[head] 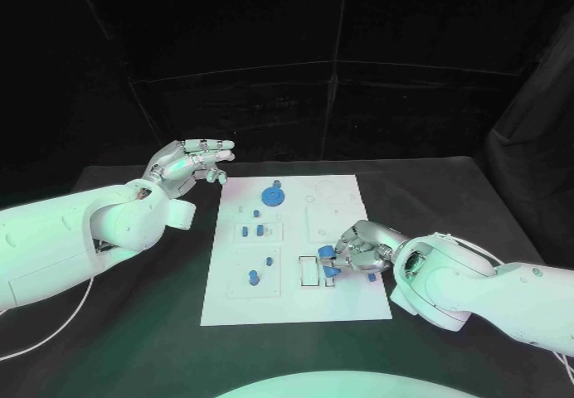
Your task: Assemble the parts on the task board
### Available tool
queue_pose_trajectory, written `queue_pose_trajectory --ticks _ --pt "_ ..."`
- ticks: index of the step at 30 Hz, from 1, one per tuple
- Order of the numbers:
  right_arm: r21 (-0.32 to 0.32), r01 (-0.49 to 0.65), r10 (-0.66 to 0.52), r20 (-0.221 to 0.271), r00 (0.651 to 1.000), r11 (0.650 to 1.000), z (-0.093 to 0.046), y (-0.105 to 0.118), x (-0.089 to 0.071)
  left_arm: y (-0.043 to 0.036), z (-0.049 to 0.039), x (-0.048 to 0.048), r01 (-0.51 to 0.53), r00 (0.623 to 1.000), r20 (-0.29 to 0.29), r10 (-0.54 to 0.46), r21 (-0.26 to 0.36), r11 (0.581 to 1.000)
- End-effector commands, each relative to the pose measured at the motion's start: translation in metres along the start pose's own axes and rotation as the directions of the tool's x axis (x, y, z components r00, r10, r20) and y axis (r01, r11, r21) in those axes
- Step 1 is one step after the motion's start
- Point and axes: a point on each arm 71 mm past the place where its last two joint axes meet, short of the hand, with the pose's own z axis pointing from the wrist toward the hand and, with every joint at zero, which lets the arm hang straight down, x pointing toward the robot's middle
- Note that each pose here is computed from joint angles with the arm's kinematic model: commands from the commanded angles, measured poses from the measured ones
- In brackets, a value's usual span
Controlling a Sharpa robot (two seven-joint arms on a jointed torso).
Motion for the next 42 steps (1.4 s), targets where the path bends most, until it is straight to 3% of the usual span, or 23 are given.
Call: queue_pose_trajectory --ticks 1,9,28,34,42 --pt "-0.009 -0.028 0.028 -0.033 0.999 1.000 0.003 0.006 0.005 -0.0012 0.0003 0.0019 0.005 1.000 -0.015 -0.005 0.005 1.000" --pt "0.000 0.064 -0.064 -0.078 0.995 0.998 0.011 0.015 0.015 -0.0011 0.0004 0.0025 0.006 1.000 -0.017 -0.005 0.004 1.000" --pt "-0.002 0.136 -0.136 -0.017 0.991 0.991 0.016 0.022 0.014 -0.0011 0.0003 0.0023 0.005 1.000 -0.016 -0.005 0.003 1.000" --pt "-0.024 0.141 -0.141 0.000 0.990 0.990 0.015 0.024 0.013 -0.0011 0.0003 0.0023 0.005 1.000 -0.016 -0.005 0.003 1.000" --pt "-0.079 0.172 -0.174 -0.017 0.985 0.982 0.012 0.027 0.015 -0.0011 0.0002 0.0018 0.005 1.000 -0.015 -0.005 0.003 1.000"
